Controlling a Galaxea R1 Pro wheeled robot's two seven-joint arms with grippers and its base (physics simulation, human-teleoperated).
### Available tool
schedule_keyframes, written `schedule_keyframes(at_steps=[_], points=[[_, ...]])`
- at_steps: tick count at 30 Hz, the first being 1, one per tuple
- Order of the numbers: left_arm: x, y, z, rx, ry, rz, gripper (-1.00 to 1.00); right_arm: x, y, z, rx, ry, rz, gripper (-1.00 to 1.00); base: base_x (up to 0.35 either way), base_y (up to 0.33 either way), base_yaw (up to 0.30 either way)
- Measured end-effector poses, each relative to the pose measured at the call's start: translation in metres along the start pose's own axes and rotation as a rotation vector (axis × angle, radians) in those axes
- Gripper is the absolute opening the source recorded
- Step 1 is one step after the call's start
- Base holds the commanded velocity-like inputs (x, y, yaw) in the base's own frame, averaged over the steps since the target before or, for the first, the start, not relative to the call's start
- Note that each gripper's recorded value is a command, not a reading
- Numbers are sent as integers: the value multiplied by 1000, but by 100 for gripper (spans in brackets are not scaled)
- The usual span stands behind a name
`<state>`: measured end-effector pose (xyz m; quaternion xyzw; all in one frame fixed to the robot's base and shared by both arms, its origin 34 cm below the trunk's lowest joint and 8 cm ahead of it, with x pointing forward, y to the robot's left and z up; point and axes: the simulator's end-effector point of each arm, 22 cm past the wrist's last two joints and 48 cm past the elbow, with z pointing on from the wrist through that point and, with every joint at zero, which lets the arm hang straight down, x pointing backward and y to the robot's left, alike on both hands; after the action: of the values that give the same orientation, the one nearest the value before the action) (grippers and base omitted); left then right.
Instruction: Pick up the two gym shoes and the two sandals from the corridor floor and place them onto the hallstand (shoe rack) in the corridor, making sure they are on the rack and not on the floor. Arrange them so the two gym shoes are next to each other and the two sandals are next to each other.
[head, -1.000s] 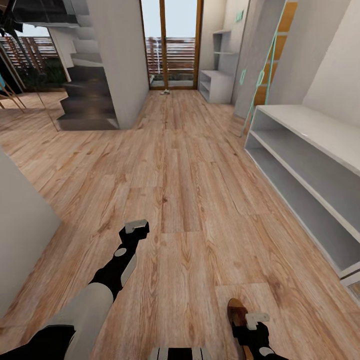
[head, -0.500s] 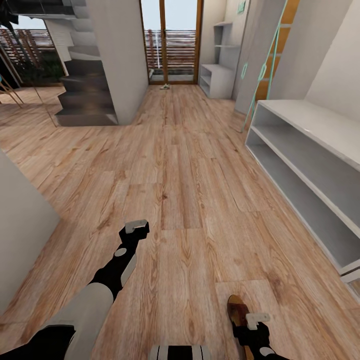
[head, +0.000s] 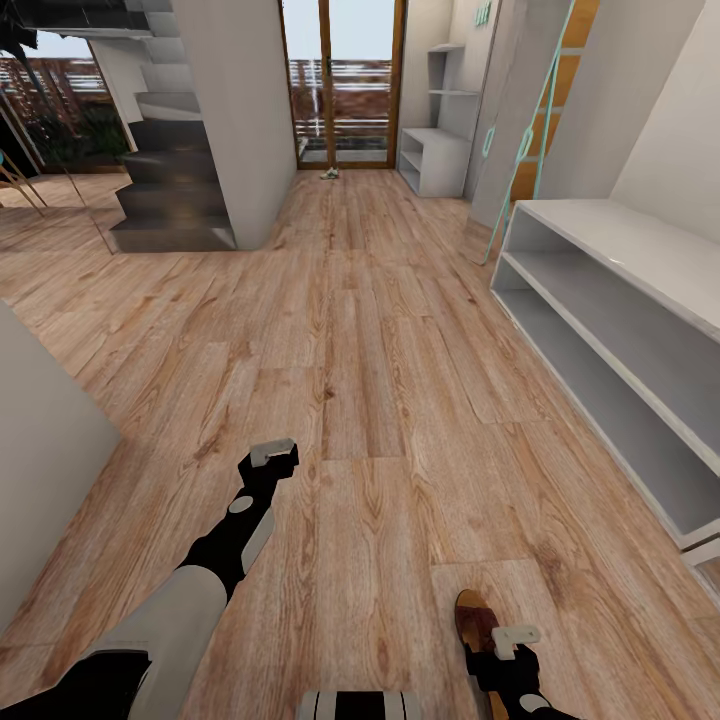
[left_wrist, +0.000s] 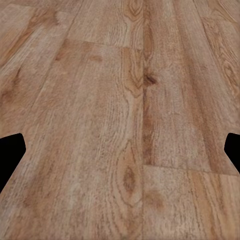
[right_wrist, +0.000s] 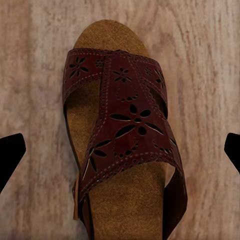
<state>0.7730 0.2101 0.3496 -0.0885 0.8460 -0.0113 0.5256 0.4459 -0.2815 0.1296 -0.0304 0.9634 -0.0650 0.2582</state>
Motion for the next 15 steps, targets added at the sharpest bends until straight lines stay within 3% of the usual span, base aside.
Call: schedule_keyframes(at_steps=[15], points=[[11, 2, 3, -3, 16, 1, 100, 8, 1, 2, -1, 16, -2, 100, 0, 0, 0]])
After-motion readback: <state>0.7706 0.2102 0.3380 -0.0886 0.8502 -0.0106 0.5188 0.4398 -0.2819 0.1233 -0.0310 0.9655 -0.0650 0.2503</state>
